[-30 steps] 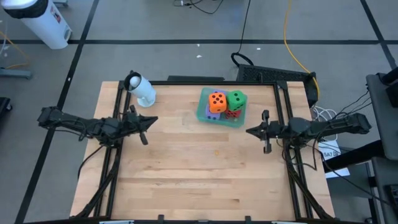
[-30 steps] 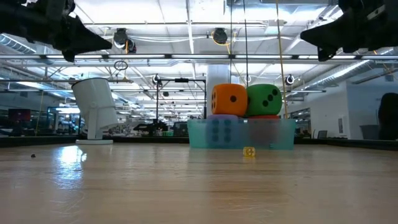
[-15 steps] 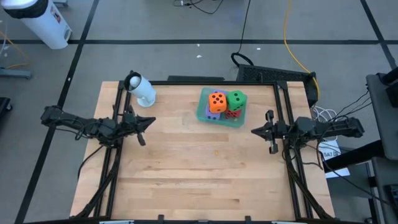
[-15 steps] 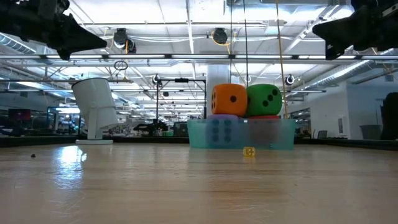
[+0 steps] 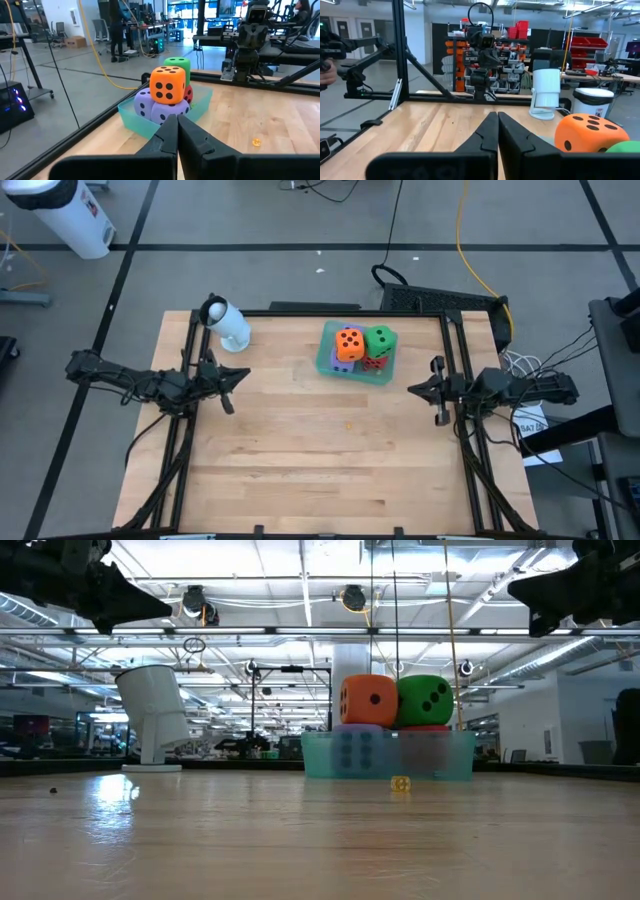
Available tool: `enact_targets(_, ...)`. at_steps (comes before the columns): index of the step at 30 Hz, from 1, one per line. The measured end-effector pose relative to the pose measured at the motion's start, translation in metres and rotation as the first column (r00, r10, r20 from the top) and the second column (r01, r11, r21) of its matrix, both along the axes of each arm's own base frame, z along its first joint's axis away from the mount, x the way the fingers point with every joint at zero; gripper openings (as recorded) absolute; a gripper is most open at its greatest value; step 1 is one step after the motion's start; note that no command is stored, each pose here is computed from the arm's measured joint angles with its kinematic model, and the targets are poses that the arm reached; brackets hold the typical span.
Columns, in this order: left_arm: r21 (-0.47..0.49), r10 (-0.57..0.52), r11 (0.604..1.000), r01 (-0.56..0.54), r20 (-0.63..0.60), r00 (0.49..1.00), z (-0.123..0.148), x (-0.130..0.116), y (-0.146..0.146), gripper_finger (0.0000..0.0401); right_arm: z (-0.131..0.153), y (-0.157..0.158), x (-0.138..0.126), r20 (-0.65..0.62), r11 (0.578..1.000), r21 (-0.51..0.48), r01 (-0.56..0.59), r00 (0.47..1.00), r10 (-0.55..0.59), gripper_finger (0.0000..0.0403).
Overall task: Pick & Place Dice
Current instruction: Put the small yellow die into the bin
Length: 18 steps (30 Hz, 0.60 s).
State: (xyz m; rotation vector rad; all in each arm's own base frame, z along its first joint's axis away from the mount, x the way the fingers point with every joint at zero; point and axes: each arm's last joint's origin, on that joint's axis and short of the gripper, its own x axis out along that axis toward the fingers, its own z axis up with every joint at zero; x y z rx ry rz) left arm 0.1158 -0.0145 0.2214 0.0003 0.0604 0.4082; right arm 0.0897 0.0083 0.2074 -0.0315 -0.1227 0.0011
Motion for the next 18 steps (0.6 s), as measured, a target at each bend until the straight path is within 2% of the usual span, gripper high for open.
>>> enact_targets(7,-0.018,0.002,1.000,-0.002,0.012,1.000,0.000,0.000,0.000,0.0022,-0.004,0.000,-0.002,-0.037,1.000,-0.021,0.002,0.999,-0.003,0.0000)
enact_targets(15,-0.006,0.028,1.000,-0.027,0.028,0.999,0.003,0.000,0.001,0.0004,-0.017,0.000,0.000,-0.146,0.999,-0.045,-0.004,0.989,-0.003,0.0000)
enact_targets(18,-0.009,0.038,0.999,-0.037,0.038,0.999,0.004,0.000,0.001,0.0008,-0.024,0.000,0.003,-0.147,0.998,-0.051,0.021,0.989,-0.028,0.0000)
